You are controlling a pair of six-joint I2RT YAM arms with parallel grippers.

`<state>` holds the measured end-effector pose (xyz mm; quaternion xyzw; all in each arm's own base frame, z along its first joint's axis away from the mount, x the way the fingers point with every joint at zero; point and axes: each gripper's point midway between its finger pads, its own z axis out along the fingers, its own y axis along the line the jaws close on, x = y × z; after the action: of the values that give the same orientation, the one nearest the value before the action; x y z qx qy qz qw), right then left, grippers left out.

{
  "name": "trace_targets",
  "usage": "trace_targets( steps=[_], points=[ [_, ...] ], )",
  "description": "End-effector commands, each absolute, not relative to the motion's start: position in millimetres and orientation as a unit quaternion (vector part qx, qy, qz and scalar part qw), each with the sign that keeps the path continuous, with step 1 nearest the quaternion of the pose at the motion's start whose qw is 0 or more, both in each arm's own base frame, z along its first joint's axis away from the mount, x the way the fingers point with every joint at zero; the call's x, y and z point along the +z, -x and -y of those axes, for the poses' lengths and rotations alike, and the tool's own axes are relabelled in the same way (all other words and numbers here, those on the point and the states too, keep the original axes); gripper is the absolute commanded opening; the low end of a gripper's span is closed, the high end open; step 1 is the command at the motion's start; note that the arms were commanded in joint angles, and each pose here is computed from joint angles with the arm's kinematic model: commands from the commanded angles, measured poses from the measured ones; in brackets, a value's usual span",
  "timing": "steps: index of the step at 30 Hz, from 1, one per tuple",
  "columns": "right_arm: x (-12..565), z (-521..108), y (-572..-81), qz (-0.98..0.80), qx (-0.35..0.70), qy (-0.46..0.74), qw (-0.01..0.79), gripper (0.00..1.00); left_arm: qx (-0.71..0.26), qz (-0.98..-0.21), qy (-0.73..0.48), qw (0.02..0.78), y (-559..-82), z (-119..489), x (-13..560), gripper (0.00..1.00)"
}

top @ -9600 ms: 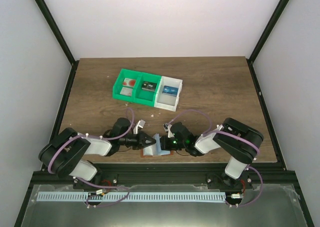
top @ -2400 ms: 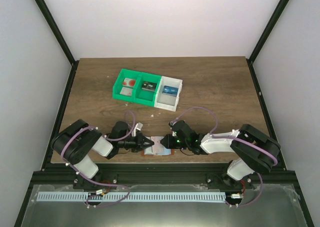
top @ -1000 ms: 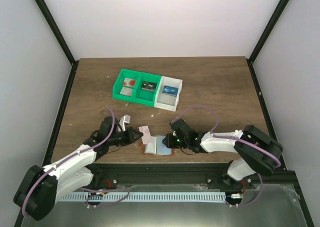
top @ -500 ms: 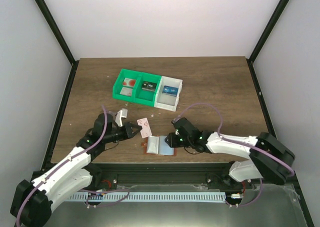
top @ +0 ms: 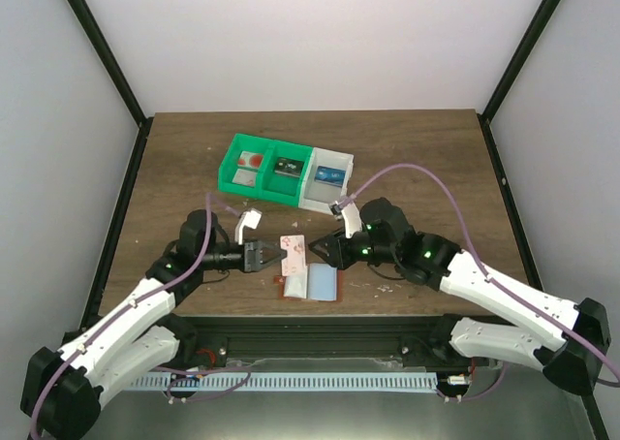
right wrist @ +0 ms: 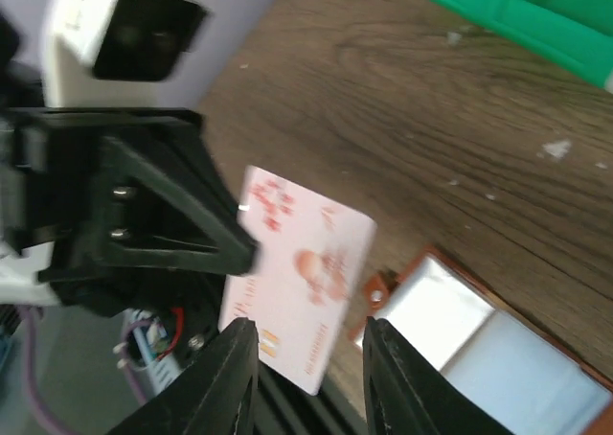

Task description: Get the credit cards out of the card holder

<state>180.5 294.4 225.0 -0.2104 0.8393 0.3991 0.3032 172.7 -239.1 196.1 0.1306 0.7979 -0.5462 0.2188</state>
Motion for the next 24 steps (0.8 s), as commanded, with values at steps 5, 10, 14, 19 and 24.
trace_targets(
  steps=[5, 10, 14, 19, 24],
  points=[
    [240, -297, -136, -0.818, 0.425, 0.319, 0.220, 0.38, -0.620, -0.736, -0.216, 0.167, -139, 251, 216, 0.00],
    [239, -297, -140, -0.820, 0.412, 0.330, 0.222, 0.53, -0.635, -0.724, -0.227, 0.143, -129, 252, 213, 0.00],
    [242, -304, -147, -0.816, 0.415, 0.338, 0.221, 0.57, -0.643, -0.719, -0.232, 0.127, -125, 253, 211, 0.00],
    [242, -314, -152, -0.802, 0.443, 0.346, 0.203, 0.57, -0.649, -0.710, -0.245, 0.118, -119, 255, 214, 0.00],
    [243, -318, -151, -0.785, 0.472, 0.355, 0.185, 0.41, -0.653, -0.706, -0.250, 0.110, -116, 256, 213, 0.00]
  ],
)
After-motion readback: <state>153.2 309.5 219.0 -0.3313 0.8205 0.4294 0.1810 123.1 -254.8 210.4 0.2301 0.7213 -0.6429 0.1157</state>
